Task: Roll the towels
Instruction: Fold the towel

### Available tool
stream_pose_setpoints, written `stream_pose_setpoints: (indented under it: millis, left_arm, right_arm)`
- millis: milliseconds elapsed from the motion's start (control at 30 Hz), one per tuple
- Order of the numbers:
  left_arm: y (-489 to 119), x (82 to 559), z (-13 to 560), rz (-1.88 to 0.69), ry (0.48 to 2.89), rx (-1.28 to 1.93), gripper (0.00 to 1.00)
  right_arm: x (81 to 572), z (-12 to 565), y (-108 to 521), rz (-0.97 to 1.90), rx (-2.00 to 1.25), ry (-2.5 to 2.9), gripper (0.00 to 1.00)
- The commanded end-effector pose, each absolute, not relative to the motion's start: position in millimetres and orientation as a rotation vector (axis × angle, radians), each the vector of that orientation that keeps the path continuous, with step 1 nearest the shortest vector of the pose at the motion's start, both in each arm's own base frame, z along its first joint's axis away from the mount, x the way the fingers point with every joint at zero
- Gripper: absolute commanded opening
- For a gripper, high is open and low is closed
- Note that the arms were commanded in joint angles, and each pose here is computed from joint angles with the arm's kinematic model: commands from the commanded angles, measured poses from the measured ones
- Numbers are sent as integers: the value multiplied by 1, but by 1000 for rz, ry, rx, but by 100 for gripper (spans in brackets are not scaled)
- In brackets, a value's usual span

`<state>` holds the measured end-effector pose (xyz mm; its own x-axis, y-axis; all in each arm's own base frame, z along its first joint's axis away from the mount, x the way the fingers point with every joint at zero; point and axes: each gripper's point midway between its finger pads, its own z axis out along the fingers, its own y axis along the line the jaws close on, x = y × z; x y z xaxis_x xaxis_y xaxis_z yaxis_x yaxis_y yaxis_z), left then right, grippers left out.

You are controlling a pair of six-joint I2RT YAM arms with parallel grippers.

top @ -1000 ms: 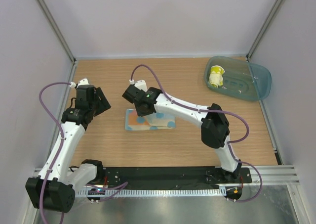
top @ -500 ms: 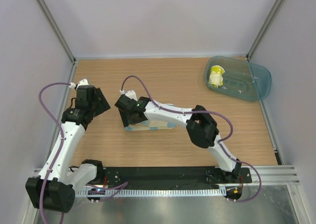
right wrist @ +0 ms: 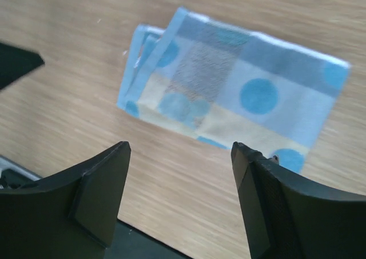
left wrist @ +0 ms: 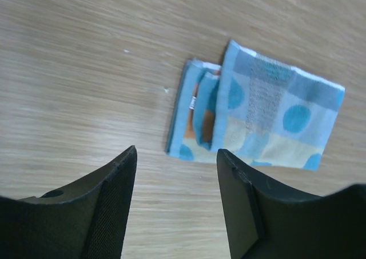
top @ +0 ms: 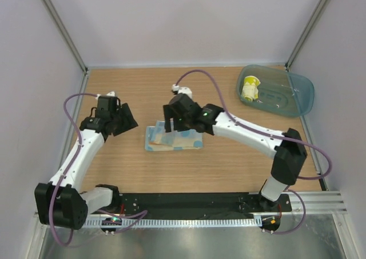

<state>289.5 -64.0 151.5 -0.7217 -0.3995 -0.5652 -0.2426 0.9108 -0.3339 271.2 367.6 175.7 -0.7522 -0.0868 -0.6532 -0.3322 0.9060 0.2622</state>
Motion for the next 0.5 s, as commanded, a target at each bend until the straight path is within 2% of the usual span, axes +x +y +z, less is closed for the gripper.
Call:
stream_pose_setpoints:
  millis: [0,100,133,233,333,467]
  left_arm:
    - [-107,304,156,-504,2440,-328,59]
    - [-128,313,143,-523,2496,-309,57]
    - [-133,319,145,-529,2491,-304,56]
    - [-144,327,128,-525,2537,-318,55]
    - [-155,332,116,-523,2574,-307,53]
    - [-162,332,101,-502,2614,-300,52]
  right_arm:
    - [294,161,324,520,-118,2432,76]
    - [305,139,288,514,-35,2493,61]
    - [307,135,282,502,-27,2502,51]
    - [309,122,271,493,-20,2528,37]
    - [307,110,272,506,-34,2554,32]
    - [305,94,275,516,-33,2580,30]
